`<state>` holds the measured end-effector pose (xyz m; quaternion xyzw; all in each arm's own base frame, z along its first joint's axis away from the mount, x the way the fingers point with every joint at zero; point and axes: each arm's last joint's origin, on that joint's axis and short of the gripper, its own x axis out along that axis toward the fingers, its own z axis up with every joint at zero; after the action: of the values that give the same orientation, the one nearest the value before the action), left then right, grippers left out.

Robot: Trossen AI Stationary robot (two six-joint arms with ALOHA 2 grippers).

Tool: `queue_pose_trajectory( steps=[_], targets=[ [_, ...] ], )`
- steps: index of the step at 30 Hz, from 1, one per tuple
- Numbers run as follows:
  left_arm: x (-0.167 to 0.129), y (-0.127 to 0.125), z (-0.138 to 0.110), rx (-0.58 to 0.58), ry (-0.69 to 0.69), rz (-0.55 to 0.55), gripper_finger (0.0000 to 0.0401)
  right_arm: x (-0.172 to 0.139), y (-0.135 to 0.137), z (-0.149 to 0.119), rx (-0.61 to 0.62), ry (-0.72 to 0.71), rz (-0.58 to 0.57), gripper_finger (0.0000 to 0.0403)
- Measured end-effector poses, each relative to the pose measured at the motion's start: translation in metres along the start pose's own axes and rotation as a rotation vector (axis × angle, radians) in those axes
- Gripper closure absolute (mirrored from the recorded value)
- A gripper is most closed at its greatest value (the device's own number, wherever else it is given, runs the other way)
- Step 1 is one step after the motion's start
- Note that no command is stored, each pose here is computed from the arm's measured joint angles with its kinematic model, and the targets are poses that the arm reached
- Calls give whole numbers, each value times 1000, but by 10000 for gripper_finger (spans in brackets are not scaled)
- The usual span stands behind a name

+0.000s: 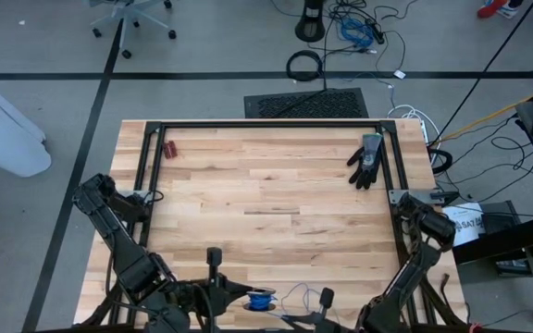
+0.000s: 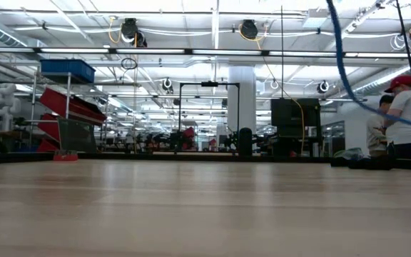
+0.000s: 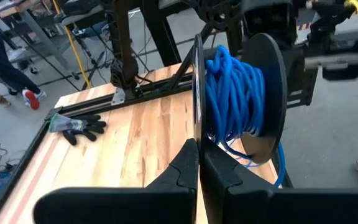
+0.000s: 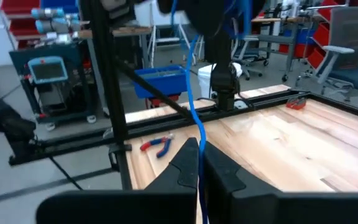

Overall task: Coil cords
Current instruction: Coil the blue wire onto a spool

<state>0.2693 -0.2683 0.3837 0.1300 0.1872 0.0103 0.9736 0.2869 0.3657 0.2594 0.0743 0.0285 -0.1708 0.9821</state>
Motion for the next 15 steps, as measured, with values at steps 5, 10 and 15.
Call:
queue_pose_trajectory(
  steps=[5,10,15],
  targets=[
    [0,0,0,10,0,-1,395,-6,0,6,15,-10,-4,403],
    [0,0,0,10,0,-1,395,-10,1,8,7,-14,0,403],
    [0,0,0,9,0,-1,395,-11,1,8,10,-15,1,403]
  ],
)
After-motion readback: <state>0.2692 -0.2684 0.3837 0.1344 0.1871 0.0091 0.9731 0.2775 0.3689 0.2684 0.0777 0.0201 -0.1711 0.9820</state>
